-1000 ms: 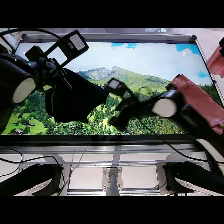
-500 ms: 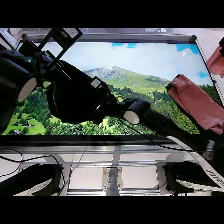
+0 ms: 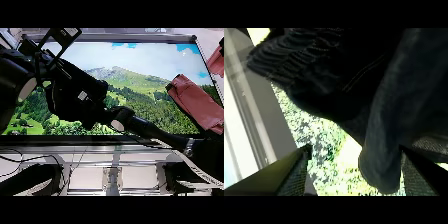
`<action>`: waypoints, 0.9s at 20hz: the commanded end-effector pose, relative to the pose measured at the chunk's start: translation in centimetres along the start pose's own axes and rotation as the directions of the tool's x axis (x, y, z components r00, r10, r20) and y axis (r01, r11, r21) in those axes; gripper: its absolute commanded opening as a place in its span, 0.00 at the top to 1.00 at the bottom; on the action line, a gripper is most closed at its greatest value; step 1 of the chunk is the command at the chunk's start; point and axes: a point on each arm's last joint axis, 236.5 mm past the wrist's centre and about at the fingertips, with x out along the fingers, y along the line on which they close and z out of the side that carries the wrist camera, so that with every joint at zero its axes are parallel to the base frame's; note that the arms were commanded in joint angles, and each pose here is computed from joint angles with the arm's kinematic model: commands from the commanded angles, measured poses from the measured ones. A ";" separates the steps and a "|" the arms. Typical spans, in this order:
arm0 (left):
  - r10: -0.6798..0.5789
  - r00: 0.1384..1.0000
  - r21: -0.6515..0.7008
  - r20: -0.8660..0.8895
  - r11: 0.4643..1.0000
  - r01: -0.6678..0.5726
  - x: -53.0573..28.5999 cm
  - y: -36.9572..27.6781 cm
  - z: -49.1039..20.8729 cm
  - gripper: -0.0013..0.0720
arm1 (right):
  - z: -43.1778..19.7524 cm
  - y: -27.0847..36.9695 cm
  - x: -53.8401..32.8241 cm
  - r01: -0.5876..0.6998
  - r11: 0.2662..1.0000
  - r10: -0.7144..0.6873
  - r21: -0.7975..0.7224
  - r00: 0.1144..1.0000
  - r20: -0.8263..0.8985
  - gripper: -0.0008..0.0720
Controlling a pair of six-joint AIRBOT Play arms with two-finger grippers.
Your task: Fold the clothes and pants, and hang the long-sleeved shirts on hangers.
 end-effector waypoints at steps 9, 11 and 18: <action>-0.010 1.000 -0.008 0.004 1.000 0.010 0.0 -0.2 0.1 0.92 | -2.3 -1.8 4.6 0.043 0.997 -0.044 0.057 0.999 0.019 0.30; -0.010 1.000 -0.008 0.004 1.000 0.010 0.0 -0.2 0.1 0.92 | -2.0 -2.1 5.0 0.054 0.997 -0.057 0.061 0.997 0.045 0.39; -0.009 1.000 -0.011 0.004 1.000 0.009 0.0 -0.2 0.1 0.92 | -2.3 -1.3 5.3 0.020 0.992 -0.020 0.128 1.000 0.003 0.97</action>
